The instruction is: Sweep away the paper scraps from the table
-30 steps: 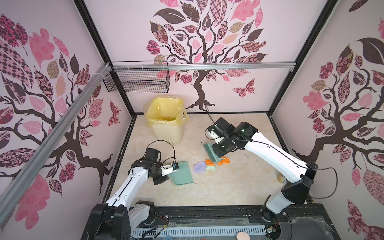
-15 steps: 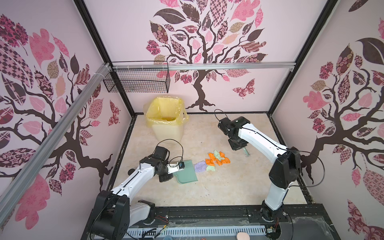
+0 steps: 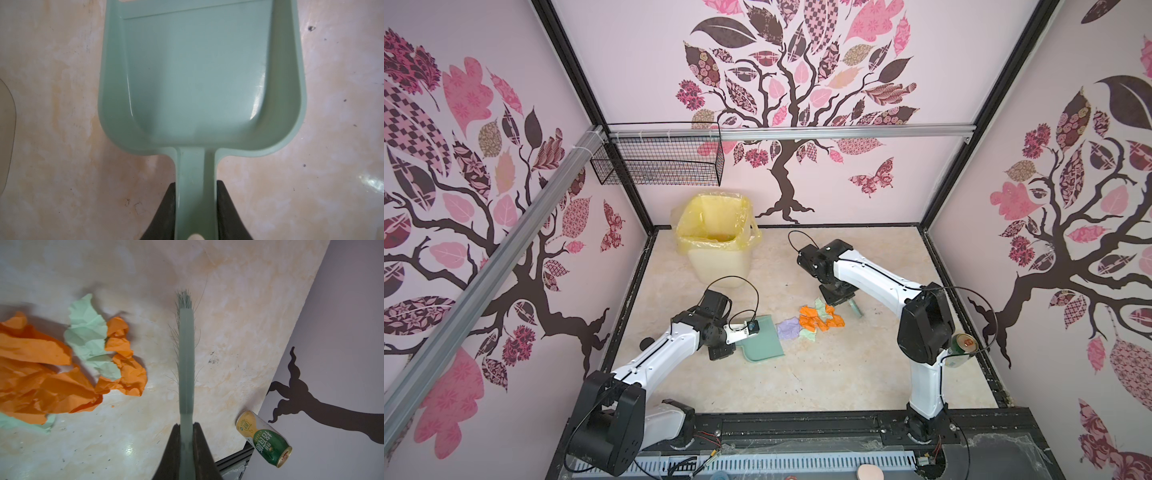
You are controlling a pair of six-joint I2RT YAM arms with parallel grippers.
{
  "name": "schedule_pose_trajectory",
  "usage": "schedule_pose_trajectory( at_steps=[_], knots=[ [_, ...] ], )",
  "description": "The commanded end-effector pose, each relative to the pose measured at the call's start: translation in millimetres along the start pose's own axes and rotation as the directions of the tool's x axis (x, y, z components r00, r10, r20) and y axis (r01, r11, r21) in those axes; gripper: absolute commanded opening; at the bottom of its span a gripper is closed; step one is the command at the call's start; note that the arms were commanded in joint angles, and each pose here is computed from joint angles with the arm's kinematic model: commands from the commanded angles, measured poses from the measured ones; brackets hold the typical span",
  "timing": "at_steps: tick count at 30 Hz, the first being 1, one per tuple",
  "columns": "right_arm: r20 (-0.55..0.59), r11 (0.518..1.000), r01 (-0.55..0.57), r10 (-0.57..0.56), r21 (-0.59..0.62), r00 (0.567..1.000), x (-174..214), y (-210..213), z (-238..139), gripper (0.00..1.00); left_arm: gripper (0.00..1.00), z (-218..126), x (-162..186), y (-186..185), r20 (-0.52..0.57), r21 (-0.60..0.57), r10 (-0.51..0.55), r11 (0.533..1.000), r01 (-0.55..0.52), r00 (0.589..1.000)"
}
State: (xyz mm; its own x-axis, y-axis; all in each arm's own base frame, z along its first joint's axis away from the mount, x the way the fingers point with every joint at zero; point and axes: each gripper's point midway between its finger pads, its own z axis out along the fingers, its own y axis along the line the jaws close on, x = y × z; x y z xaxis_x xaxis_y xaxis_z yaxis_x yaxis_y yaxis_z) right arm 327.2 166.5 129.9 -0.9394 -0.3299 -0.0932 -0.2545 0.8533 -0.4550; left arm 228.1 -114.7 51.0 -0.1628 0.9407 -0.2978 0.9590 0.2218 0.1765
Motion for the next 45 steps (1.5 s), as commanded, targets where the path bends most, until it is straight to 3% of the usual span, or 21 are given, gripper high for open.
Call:
schedule_pose_trajectory(
  at_steps=[1, 19, 30, 40, 42, 45],
  knots=[
    [-0.032, 0.998, -0.013, 0.011, -0.066, 0.999, 11.2, 30.8, -2.3, 0.00, 0.00, -1.9, -5.5, 11.1, -0.010, -0.035, -0.003, 0.999, 0.003, 1.000],
    [0.060, 0.940, 0.014, 0.007, -0.342, 0.998, 20.1, 122.7, -71.0, 0.00, 0.00, 3.6, -12.7, 7.5, -0.016, -0.027, 0.004, 1.000, -0.005, 1.000],
    [0.114, 0.892, 0.021, 0.035, -0.452, 0.993, 11.0, 143.5, -108.8, 0.00, 0.00, 5.9, -14.5, 6.0, -0.019, -0.023, 0.005, 1.000, -0.005, 1.000],
    [0.176, 0.803, 0.041, 0.079, -0.594, 0.981, 2.0, 155.9, -148.7, 0.00, 0.00, 8.0, -15.1, 4.3, -0.013, -0.017, -0.001, 1.000, 0.001, 1.000],
    [0.199, 0.811, 0.031, 0.106, -0.584, 0.974, -1.7, 147.1, -155.1, 0.00, 0.00, 8.5, -13.9, 3.3, -0.014, -0.017, 0.000, 1.000, 0.000, 1.000],
    [0.244, 0.862, -0.025, 0.172, -0.507, 0.955, -7.2, 112.0, -161.2, 0.00, 0.00, 9.2, -8.5, 0.4, -0.029, -0.022, 0.011, 1.000, -0.012, 1.000]
  ],
)
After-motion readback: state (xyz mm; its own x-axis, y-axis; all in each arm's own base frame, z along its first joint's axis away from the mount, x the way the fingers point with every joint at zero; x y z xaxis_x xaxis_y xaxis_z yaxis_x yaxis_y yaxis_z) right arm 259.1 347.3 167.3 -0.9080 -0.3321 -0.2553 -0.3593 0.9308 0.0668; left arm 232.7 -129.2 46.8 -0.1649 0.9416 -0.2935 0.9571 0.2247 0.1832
